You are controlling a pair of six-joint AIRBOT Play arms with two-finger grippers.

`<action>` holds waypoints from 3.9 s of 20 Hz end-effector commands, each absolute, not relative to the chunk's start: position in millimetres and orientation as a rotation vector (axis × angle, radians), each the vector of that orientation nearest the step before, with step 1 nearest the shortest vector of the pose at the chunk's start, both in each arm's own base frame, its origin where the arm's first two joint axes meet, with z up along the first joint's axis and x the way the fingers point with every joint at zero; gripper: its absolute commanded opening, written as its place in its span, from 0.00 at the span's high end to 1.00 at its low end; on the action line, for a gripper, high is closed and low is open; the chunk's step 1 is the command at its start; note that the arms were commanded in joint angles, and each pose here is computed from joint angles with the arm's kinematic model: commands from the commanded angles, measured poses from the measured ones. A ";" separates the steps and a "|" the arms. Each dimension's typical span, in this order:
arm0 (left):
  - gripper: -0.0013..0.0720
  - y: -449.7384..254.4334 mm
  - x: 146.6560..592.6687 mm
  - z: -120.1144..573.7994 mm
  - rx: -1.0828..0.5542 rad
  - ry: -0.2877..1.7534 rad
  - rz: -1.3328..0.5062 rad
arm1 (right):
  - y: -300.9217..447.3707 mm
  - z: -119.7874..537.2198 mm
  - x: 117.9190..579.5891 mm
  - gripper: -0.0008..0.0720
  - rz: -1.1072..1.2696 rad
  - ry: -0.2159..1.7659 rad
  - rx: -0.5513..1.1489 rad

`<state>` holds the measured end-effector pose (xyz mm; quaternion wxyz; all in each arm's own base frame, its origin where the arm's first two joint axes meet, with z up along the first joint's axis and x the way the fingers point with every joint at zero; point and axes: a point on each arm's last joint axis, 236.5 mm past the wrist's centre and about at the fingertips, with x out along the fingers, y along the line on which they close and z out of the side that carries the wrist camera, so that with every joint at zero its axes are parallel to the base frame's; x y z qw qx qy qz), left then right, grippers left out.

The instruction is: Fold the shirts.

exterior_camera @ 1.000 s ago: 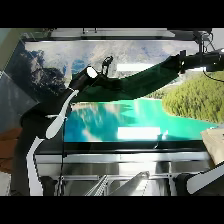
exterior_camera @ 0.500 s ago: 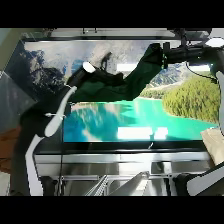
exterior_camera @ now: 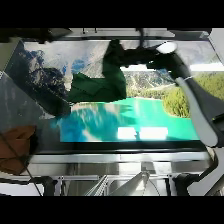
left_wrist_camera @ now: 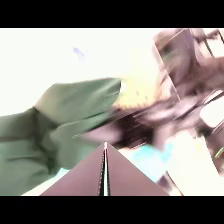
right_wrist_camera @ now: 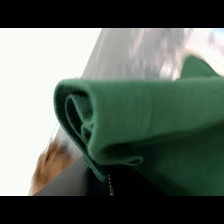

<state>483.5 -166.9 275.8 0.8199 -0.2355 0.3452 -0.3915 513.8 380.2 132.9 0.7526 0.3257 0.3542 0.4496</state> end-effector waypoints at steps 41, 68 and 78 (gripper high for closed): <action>0.96 -146.4 421.5 231.7 -0.277 0.808 -0.957 | 264.9 -17.5 551.9 0.11 0.857 1.135 1.133; 0.96 -146.7 419.5 230.8 -0.275 0.815 -0.963 | 389.7 -45.0 517.0 0.12 0.976 1.115 1.148; 0.96 -148.2 409.8 227.6 -0.266 0.848 -0.991 | 415.5 -54.8 515.7 0.94 0.979 1.027 1.050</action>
